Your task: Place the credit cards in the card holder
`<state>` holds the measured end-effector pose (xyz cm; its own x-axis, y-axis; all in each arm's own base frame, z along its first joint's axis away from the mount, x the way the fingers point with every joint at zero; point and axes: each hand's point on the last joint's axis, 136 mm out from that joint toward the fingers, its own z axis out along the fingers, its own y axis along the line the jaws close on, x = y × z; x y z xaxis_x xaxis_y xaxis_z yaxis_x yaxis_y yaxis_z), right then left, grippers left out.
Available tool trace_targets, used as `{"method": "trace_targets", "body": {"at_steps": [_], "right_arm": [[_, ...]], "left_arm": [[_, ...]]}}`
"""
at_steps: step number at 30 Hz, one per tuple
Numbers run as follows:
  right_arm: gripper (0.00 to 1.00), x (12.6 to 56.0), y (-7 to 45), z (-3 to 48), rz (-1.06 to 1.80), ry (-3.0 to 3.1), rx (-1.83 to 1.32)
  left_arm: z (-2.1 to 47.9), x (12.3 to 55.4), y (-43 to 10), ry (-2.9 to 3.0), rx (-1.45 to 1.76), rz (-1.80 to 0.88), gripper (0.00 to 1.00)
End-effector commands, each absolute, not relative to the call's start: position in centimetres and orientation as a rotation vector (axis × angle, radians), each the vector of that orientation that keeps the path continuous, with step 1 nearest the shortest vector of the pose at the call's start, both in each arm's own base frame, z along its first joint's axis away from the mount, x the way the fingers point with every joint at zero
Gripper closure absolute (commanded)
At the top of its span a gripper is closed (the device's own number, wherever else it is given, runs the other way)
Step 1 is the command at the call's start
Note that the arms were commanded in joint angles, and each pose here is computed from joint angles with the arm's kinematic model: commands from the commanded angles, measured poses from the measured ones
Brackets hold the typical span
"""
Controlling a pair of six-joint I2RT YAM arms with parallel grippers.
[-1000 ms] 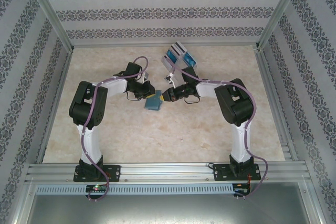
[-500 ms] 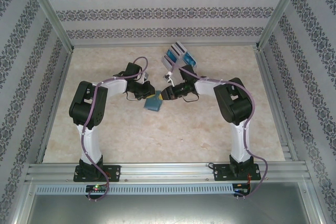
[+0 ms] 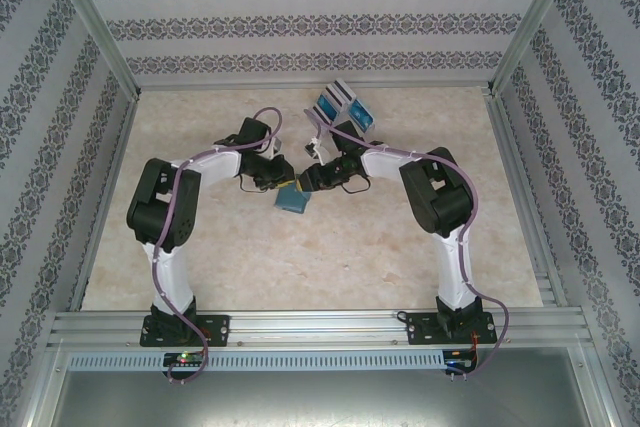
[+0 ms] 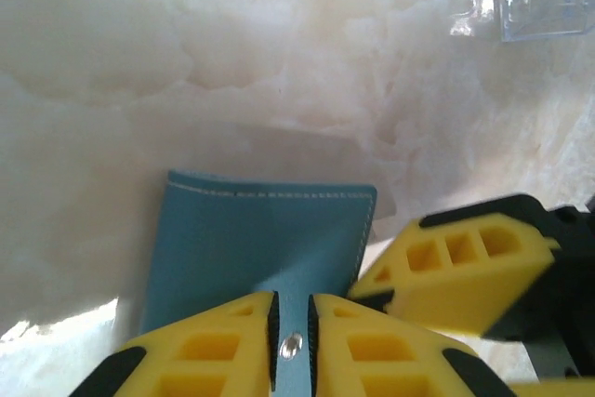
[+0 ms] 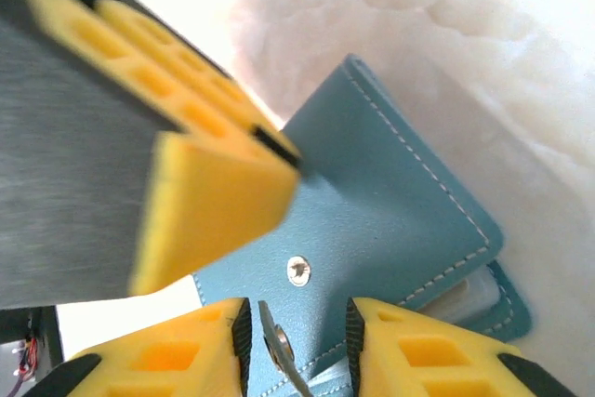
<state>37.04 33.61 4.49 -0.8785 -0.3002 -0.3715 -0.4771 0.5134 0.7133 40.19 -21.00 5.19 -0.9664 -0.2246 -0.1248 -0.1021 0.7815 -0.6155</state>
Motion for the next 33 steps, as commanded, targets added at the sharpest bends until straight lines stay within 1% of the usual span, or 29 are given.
{"method": "trace_targets", "body": {"at_steps": [1, 4, 7, 10, 13, 18, 20, 22, 25, 29, 33], "right_arm": [[0.61, 38.3, 32.9, 8.3, 1.218, 2.515, -0.625], [0.53, 39.5, 32.2, 11.4, 1.113, 2.492, -0.610], [0.51, 39.7, 30.9, 12.6, 1.030, 2.525, -0.579], [0.51, 38.7, 29.9, 12.2, 1.061, 2.563, -0.523], [0.52, 36.9, 29.4, 10.4, 1.151, 2.601, -0.478], [0.59, 33.9, 29.7, 6.9, 1.318, 2.638, -0.413], [0.59, 33.6, 29.6, 5.9, 1.341, 2.644, -0.376], [0.60, 33.5, 29.8, 5.2, 1.383, 2.637, -0.342], [0.64, 33.9, 30.5, 4.8, 1.461, 2.593, -0.292], [0.71, 34.7, 31.0, 3.6, 1.492, 2.584, -0.253], [0.73, 35.4, 31.4, 3.0, 1.514, 2.577, -0.231]], "left_arm": [[9.0, 40.2, -20.5, 2.748, -0.209, -0.889, 0.78], [10.2, 40.7, -18.9, 2.739, -0.226, -0.830, 0.76], [9.7, 41.1, -16.6, 2.757, -0.260, -0.755, 0.76], [8.1, 40.9, -15.1, 2.797, -0.293, -0.748, 0.76], [6.8, 40.4, -15.7, 2.822, -0.279, -0.811, 0.70], [5.6, 39.8, -17.6, 2.805, -0.274, -1.013, 0.69], [5.1, 39.4, -18.1, 2.809, -0.279, -1.060, 0.70], [4.5, 39.1, -18.5, 2.818, -0.284, -1.082, 0.70], [3.8, 38.7, -19.0, 2.828, -0.282, -1.105, 0.72], [3.2, 38.8, -19.7, 2.827, -0.291, -1.135, 0.74], [2.8, 38.9, -20.4, 2.836, -0.274, -1.133, 0.75]]}}
